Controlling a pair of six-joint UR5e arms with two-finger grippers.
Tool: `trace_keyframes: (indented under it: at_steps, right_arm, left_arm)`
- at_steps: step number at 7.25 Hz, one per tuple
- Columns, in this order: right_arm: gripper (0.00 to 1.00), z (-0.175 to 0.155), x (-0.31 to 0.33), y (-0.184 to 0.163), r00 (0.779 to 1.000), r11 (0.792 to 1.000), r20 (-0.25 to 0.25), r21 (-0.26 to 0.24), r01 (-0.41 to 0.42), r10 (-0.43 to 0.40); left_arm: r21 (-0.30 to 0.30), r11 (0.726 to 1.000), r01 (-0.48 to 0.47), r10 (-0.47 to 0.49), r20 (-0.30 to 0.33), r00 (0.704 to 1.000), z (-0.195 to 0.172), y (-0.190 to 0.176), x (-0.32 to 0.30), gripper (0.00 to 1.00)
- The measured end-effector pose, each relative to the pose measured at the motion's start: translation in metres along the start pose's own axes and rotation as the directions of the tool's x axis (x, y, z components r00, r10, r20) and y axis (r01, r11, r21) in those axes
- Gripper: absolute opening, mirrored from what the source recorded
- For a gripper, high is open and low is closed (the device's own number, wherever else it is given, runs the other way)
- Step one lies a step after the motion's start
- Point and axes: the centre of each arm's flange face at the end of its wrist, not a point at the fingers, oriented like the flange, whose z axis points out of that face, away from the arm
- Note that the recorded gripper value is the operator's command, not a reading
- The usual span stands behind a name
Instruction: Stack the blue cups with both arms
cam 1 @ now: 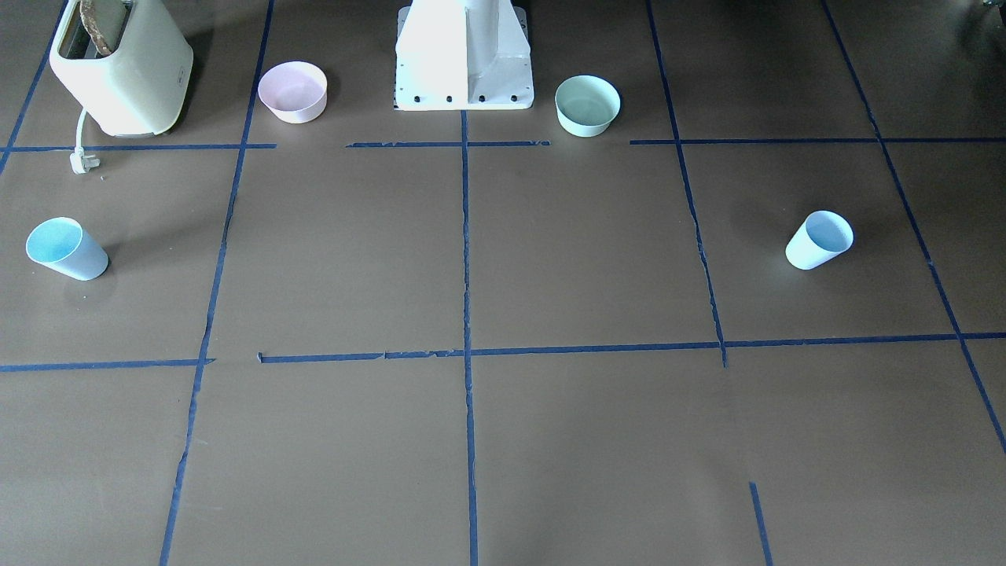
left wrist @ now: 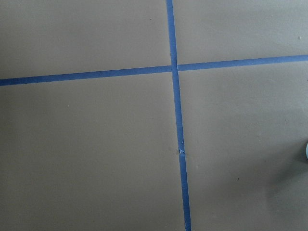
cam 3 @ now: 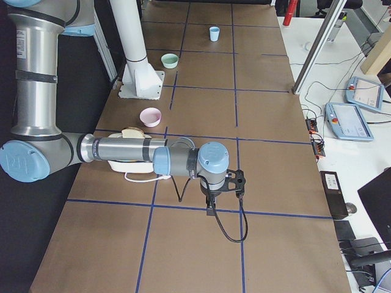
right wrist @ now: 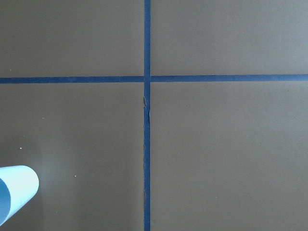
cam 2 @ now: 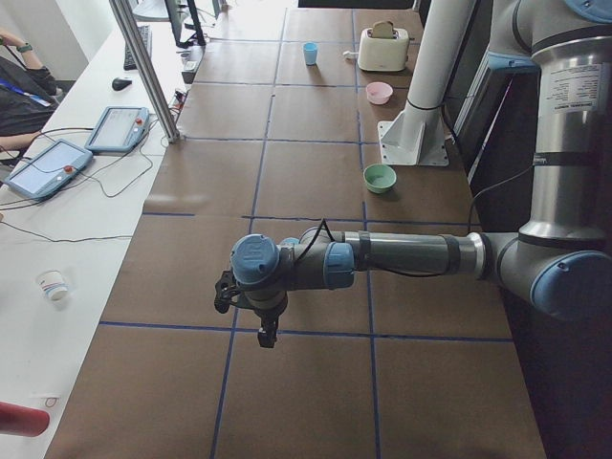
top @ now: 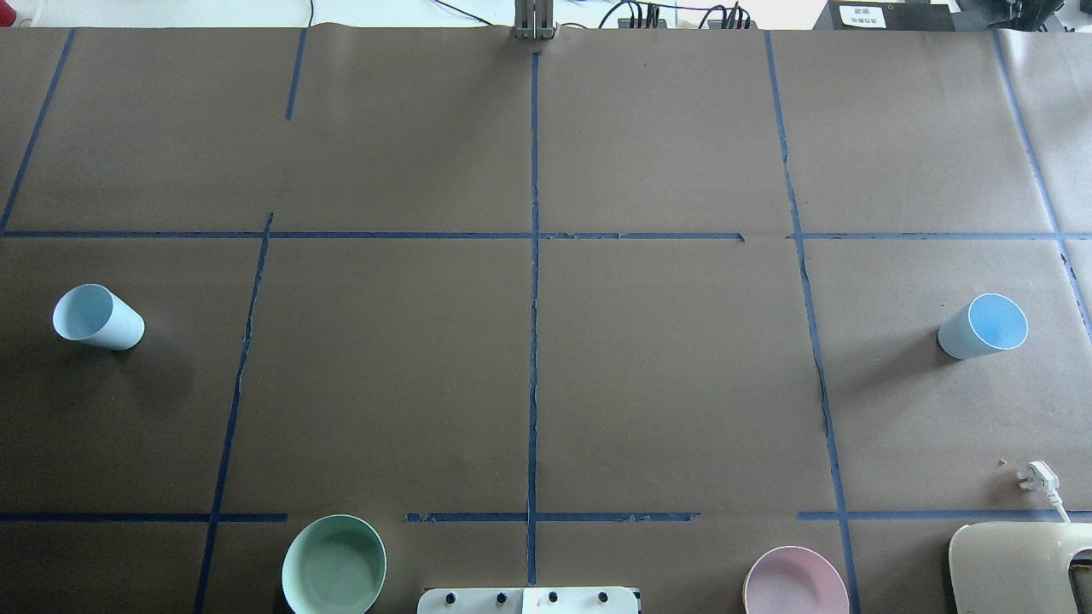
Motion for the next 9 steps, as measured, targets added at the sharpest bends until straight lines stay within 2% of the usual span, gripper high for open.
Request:
trace_keyframes:
  at_steps: [9]
  right_arm:
    - [1.0, 0.0009, 0.001, 0.0001, 1.0, 1.0, -0.001, -0.002, -0.002, 0.002]
  left_arm:
    - [-0.004, 1.0, -0.002, 0.002, -0.002, 1.0, 0.0024, 0.0009, -0.0021, 1.0]
